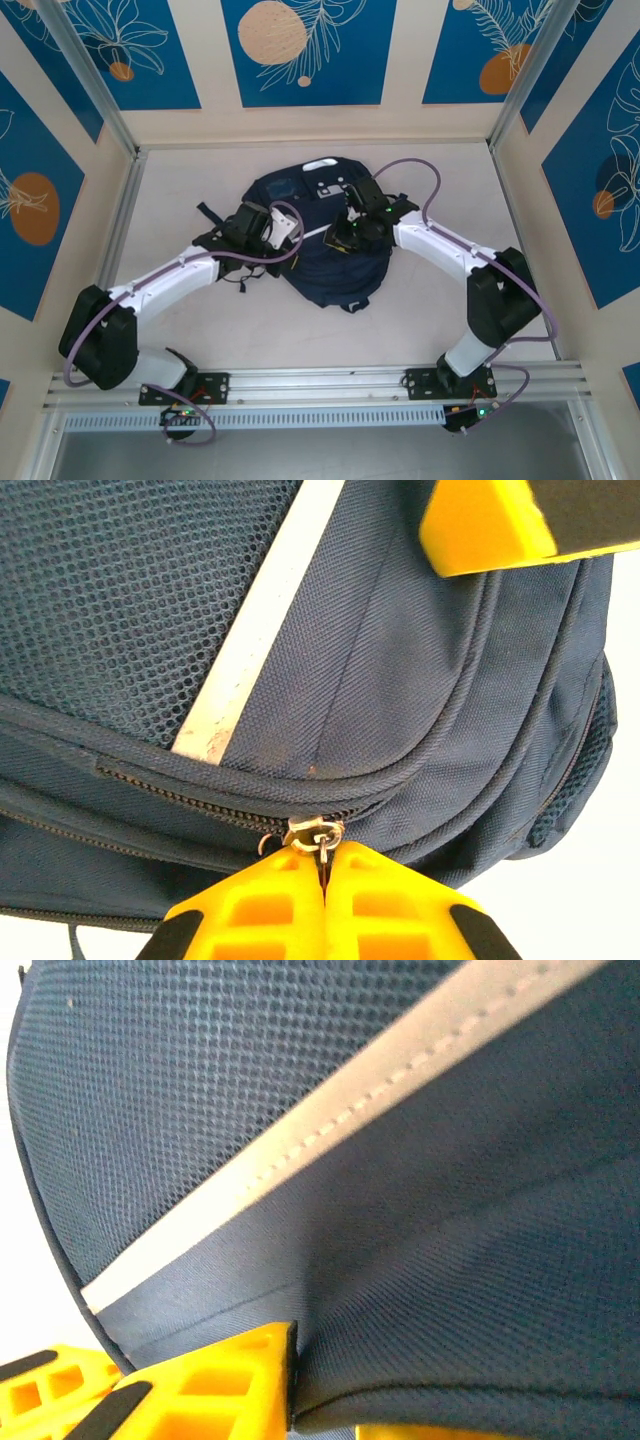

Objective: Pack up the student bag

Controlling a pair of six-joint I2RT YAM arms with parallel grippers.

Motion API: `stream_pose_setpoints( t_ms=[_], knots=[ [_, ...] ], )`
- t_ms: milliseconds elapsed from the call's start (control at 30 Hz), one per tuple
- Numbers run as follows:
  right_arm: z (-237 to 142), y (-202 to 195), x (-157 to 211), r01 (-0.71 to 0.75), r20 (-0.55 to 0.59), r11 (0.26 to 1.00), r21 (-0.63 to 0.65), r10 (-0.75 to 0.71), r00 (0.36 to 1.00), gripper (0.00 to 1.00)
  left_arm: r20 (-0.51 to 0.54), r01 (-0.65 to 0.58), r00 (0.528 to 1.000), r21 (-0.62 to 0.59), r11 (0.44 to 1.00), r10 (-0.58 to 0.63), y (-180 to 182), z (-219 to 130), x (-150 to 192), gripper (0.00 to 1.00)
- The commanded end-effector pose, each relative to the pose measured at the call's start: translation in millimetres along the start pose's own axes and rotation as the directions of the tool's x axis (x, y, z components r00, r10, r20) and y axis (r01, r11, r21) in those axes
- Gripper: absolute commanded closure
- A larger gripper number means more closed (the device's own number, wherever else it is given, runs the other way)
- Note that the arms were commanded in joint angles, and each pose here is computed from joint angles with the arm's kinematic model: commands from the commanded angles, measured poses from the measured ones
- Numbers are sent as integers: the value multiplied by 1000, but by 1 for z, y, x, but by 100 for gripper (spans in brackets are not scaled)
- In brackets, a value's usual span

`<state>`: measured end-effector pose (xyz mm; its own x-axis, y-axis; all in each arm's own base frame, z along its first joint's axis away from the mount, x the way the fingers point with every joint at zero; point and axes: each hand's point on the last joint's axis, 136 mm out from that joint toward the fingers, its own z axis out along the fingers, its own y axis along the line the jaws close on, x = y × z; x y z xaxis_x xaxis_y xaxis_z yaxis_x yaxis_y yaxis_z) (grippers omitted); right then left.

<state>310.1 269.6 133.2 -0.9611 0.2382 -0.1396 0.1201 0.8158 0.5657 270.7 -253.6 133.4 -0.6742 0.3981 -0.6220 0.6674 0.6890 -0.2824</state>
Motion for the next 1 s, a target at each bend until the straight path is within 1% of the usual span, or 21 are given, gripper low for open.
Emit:
stream_pose_setpoints(
  t_ms=[0, 100, 200, 333, 467, 500, 567, 667, 800, 900, 967],
  knots=[
    [7, 34, -6, 45, -4, 994, -98, -46, 999, 79, 38, 21, 999, 116, 993, -25, -30, -7, -4, 100],
    [14, 47, -6, 52, -17, 990, -135, -55, 998, 80, 18, 42, 999, 104, 994, -44, -32, -3, -1, 100],
    [19, 55, -7, 55, -28, 987, -153, -60, 998, 81, 22, 59, 998, 115, 992, -62, -36, -3, -2, 100],
    [18, 50, -9, 50, -21, 989, -139, -53, 998, 80, 37, 61, 997, 159, 985, -68, -46, -2, -7, 100],
    [9, 35, -11, 48, 9, 994, -99, -48, 999, 80, 33, 78, 996, 176, 981, -85, -50, -3, -10, 100],
    [6, 30, -12, 47, 17, 995, -85, -46, 999, 78, 31, 88, 995, 180, 980, -95, -51, -5, -11, 98],
    [-2, 18, -13, 47, 33, 997, -56, -45, 998, 74, 30, 117, 992, 166, 979, -124, -49, -10, -14, 80],
    [-17, 2, -9, 69, 60, 998, -14, -68, 996, 62, 56, 155, 985, 136, 978, -164, -42, -24, -19, 56],
    [-38, -16, 2, 106, 94, 992, 65, -112, 989, 50, 115, 230, 962, 133, 964, -246, -28, -46, -28, 38],
    [-50, -24, 12, 138, 122, 982, 129, -154, 981, 47, 147, 303, 938, 85, 949, -313, -7, -58, -30, 35],
    [-53, -24, 20, 174, 139, 969, 175, -199, 970, 46, 166, 378, 911, 26, 925, -377, 14, -64, -28, 29]
  ],
)
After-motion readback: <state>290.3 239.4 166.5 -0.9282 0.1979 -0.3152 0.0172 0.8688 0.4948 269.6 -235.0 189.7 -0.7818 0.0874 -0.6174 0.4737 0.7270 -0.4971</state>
